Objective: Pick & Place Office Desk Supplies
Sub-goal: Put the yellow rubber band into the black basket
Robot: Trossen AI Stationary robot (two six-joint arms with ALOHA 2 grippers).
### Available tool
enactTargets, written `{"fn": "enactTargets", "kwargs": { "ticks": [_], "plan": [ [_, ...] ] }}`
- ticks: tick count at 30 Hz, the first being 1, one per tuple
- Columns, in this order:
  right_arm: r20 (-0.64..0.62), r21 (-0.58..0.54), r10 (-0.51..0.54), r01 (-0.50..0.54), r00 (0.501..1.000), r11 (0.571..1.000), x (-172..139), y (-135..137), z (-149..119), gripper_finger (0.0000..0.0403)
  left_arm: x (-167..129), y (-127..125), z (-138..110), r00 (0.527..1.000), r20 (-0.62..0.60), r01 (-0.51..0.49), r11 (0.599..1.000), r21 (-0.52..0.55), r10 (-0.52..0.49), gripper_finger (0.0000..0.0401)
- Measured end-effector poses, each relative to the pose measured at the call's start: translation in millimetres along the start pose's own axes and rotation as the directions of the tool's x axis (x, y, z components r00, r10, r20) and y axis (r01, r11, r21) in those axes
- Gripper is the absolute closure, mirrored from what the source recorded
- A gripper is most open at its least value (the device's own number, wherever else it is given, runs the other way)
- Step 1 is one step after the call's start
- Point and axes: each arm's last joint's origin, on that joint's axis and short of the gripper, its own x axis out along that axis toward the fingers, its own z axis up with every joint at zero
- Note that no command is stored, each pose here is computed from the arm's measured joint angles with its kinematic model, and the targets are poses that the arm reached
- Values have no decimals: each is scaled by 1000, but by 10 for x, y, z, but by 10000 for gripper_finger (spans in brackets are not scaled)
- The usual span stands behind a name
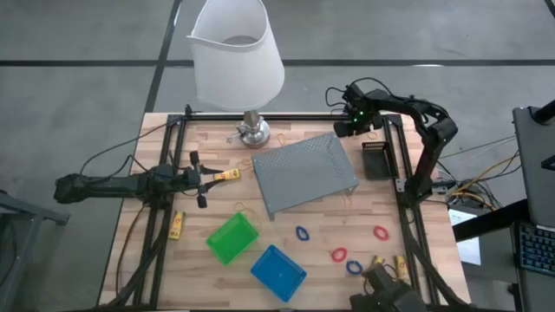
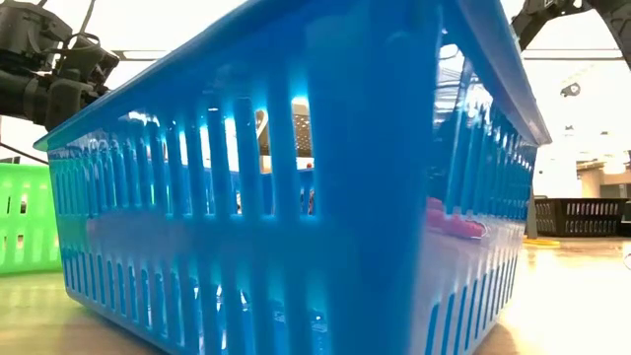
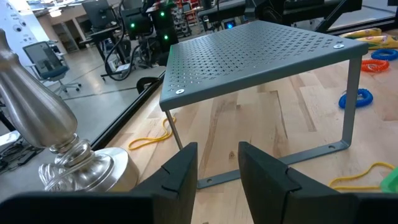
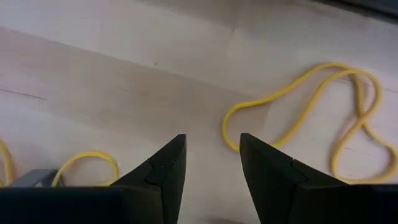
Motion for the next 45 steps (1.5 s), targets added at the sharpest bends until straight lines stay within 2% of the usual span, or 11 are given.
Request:
{"fn": "enactTargets", "kwargs": {
  "ticks": [16,20,31,39,45],
  "plan": [
    [-15,5,-52,52,999,999,128,-13,23,259,0,0,-1,1000,0,0,1000,0,0,283],
    [-15,9,-52,52,999,999,130,-13,23,283,0,0,-1,1000,0,0,1000,0,0,283],
    [-8,24,-53,53,999,998,133,-13,31,386,0,0,0,1000,0,0,1000,0,0,283],
    [-8,24,-53,53,999,998,131,-13,30,394,0,0,-1,1000,0,-1,1000,0,1,283],
    [25,19,-37,36,999,999,4,2,1,395,0,0,0,1000,0,0,1000,0,0,283]
  ]
}}
